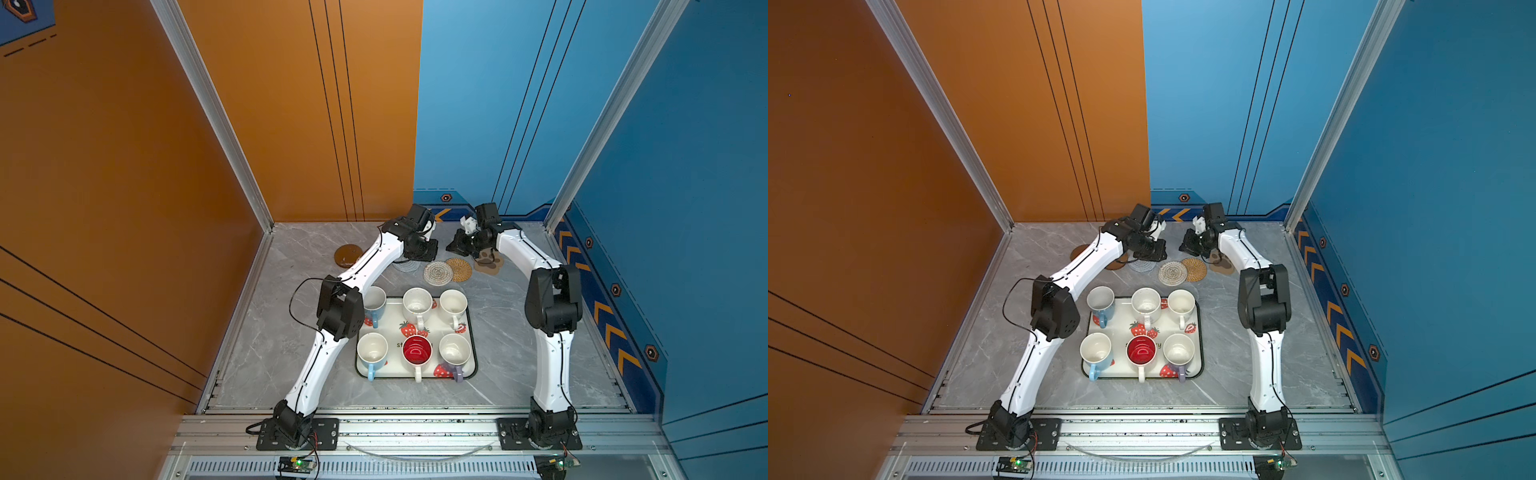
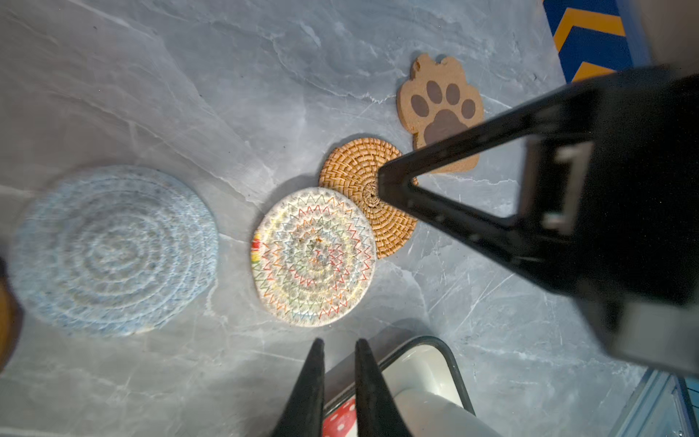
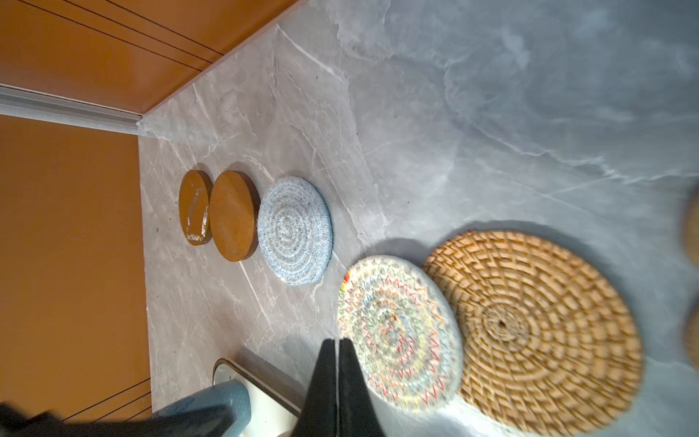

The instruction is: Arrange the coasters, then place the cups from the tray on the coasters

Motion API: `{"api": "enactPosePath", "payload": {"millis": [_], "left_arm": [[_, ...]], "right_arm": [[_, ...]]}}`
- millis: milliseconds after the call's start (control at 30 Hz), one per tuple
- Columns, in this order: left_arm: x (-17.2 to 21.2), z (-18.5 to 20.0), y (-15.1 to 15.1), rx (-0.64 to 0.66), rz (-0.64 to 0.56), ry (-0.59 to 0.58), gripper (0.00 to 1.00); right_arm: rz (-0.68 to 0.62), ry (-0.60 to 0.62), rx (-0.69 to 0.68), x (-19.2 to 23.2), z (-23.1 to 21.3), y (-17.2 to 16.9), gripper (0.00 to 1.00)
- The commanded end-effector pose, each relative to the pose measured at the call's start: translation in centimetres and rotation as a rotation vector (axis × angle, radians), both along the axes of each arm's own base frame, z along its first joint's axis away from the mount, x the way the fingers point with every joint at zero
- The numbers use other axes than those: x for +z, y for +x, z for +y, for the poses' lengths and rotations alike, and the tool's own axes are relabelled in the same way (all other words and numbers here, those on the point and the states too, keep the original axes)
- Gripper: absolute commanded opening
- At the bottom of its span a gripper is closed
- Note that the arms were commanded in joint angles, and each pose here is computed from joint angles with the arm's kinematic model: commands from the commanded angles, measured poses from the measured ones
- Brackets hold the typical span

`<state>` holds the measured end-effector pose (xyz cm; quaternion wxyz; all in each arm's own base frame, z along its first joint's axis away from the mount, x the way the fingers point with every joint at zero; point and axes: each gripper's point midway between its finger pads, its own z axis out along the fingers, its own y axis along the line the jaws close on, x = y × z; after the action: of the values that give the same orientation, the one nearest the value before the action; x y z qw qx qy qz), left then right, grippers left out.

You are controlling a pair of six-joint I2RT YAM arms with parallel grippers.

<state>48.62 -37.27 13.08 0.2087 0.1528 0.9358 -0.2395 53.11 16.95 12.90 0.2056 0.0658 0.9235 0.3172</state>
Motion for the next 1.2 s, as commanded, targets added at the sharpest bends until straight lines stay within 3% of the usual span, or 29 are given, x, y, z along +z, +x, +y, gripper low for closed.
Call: {"api": "enactPosePath", "payload": {"millis": [0,633,1167], "left_arm": [[-2.2,-0.7,-0.4,-0.002,0.056,0.000,0.18],[-7.5,-2.4,0.7,0.048,0.125,-0.048,0.18],[-10.4,-0.5,1.5,0.108,0.144,0.006,0.16]], "right_arm": [[0.033,-0.021,0.022,-1.4,-0.6,-1.4,0.00],[0.154,-0.083,-0.014,-7.6,-3.6,-2.9,0.00],[0.243,-0.110,-0.089,-12.7,-5.9,-1.9,0.00]]}}
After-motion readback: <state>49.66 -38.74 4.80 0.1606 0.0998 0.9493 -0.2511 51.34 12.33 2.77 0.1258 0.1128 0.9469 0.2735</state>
